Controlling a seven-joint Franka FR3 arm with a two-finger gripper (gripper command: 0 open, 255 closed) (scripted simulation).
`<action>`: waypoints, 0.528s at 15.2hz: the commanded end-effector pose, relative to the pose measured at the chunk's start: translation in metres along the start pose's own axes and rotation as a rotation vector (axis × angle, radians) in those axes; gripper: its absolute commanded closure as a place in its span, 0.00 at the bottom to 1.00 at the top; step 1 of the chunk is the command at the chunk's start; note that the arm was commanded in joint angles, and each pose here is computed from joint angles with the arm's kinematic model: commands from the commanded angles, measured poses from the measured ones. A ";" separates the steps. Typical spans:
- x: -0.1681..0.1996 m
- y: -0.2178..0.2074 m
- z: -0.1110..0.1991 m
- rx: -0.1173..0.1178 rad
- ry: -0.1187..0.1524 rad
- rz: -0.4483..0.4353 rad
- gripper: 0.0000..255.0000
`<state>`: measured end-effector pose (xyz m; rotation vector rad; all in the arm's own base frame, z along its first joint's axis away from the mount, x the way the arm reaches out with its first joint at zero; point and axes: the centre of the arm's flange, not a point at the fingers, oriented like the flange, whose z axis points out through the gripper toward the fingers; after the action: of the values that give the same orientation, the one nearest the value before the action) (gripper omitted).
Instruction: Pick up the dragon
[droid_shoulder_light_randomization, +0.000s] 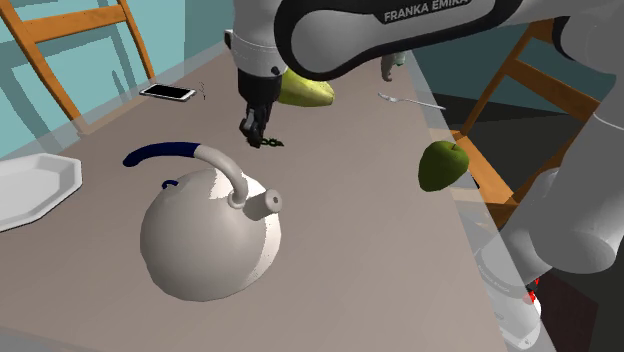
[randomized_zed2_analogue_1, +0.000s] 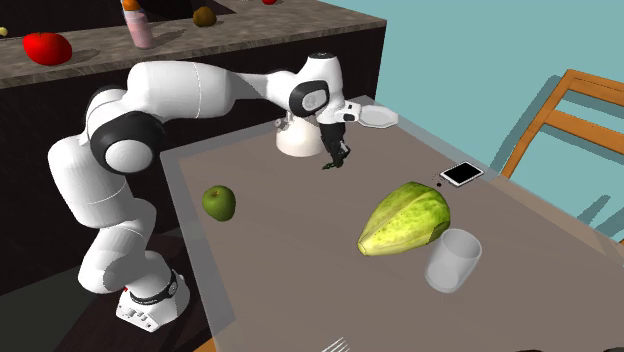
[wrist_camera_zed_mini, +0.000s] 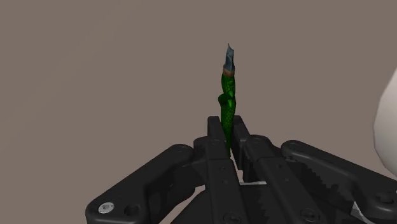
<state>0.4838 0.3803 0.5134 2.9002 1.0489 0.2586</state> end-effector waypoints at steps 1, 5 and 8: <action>0.001 0.001 -0.011 0.000 -0.001 0.000 1.00; 0.004 0.003 -0.032 0.000 -0.001 0.000 1.00; 0.006 0.004 -0.043 0.000 -0.001 0.000 1.00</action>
<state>0.4833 0.3810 0.5550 2.9000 1.0487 0.2588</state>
